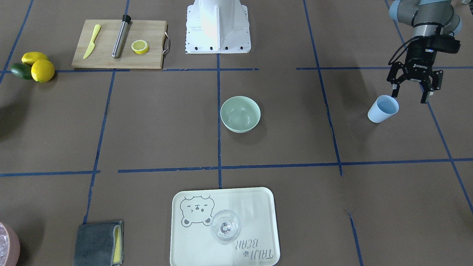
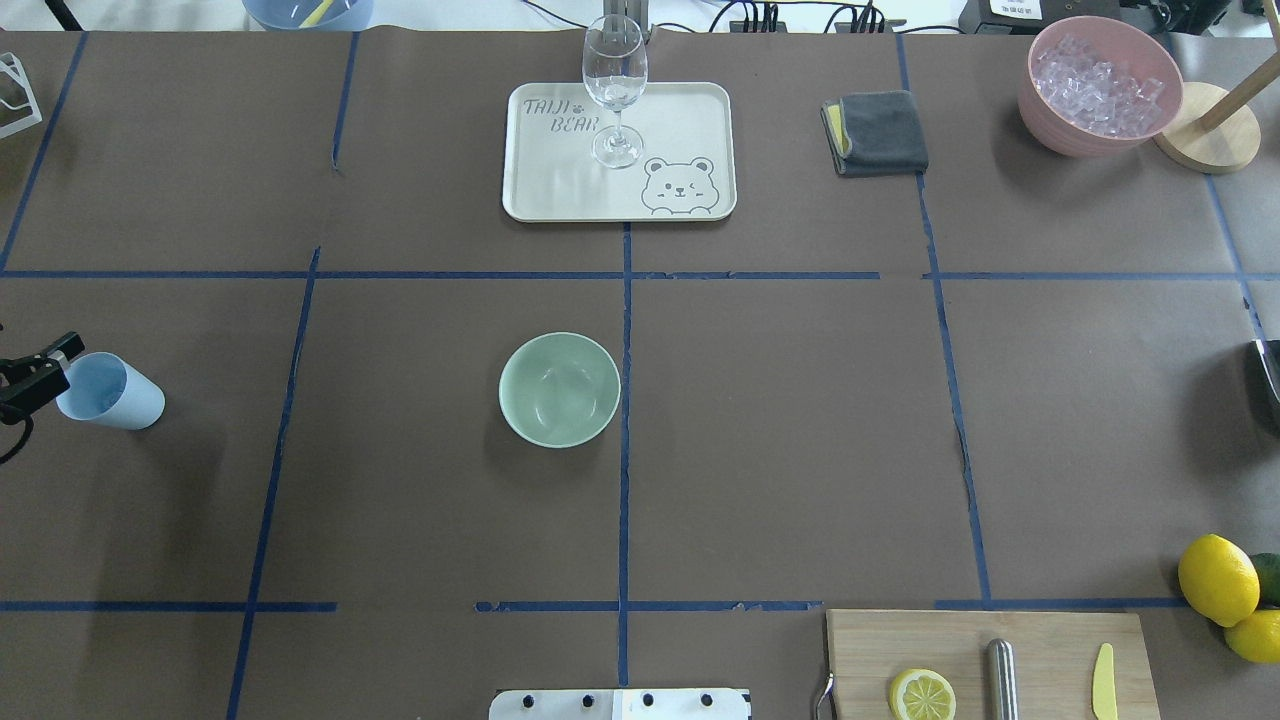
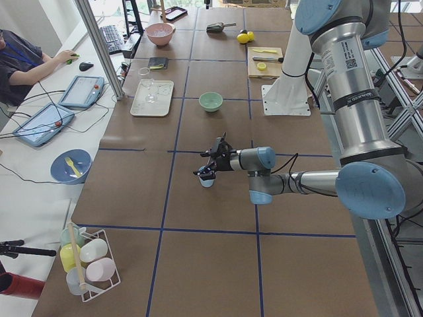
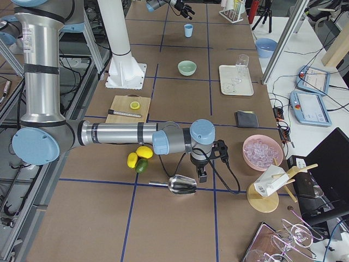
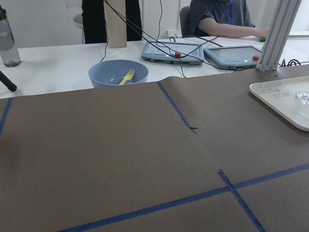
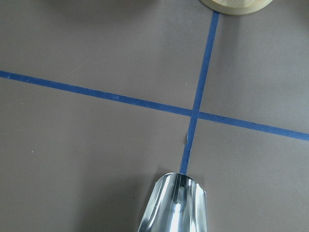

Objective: Pour ice into bowl

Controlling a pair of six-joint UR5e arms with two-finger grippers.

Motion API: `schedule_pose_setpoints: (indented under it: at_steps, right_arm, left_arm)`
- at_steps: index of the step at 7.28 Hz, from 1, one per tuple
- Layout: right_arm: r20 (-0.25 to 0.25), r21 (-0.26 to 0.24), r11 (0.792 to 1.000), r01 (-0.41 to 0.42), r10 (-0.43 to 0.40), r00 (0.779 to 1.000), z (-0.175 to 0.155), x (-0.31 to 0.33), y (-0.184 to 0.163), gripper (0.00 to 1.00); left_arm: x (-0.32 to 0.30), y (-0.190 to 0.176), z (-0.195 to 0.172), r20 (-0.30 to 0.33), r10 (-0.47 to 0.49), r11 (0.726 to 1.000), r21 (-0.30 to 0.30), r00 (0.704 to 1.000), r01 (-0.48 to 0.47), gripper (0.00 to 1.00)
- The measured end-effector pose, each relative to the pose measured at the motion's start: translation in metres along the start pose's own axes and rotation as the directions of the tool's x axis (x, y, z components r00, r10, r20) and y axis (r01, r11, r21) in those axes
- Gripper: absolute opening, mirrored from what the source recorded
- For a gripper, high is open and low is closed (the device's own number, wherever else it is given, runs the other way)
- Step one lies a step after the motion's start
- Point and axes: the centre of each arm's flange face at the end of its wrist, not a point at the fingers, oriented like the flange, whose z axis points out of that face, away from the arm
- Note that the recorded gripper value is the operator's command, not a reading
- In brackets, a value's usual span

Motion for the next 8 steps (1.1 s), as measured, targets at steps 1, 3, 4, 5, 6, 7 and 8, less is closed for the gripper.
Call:
schedule_pose_setpoints:
  at_steps: [1, 3, 4, 5, 6, 7, 8]
  right_arm:
    - [0.0, -0.001, 1.0, -0.001, 0.001, 1.0, 0.0, 0.0, 0.001, 1.0]
    - [0.0, -0.001, 1.0, -0.002, 0.002, 1.0, 0.0, 0.0, 0.002, 1.0]
    - [0.0, -0.001, 1.0, -0.002, 0.002, 1.0, 0.0, 0.0, 0.002, 1.0]
    - [-0.001, -0.001, 1.0, -0.002, 0.002, 1.0, 0.0, 0.0, 0.002, 1.0]
    - [-0.001, -0.002, 1.0, -0.003, 0.003, 1.0, 0.001, 0.001, 0.003, 1.0]
    - [-0.002, -0.002, 1.0, -0.003, 0.003, 1.0, 0.001, 0.001, 0.003, 1.0]
    - [-0.003, -0.003, 1.0, -0.004, 0.004, 1.0, 0.001, 0.002, 0.003, 1.0]
  left_arm:
    - [0.01, 0.019, -0.002, 0.014, -0.029, 0.999, 0.014, 0.999, 0.028, 1.0]
    - [0.014, 0.045, -0.004, 0.046, -0.045, 0.998, 0.041, 0.998, 0.044, 1.0]
    - [0.011, 0.052, -0.004, 0.062, -0.042, 0.998, 0.053, 0.997, 0.038, 1.0]
    - [0.009, 0.056, -0.003, 0.07, -0.04, 0.998, 0.058, 0.997, 0.036, 1.0]
    - [0.01, 0.062, -0.002, 0.073, -0.04, 0.998, 0.06, 0.996, 0.036, 1.0]
    - [0.011, 0.067, -0.002, 0.075, -0.04, 0.997, 0.062, 0.996, 0.036, 1.0]
    - [0.013, 0.072, 0.0, 0.073, -0.04, 0.998, 0.06, 0.997, 0.035, 1.0]
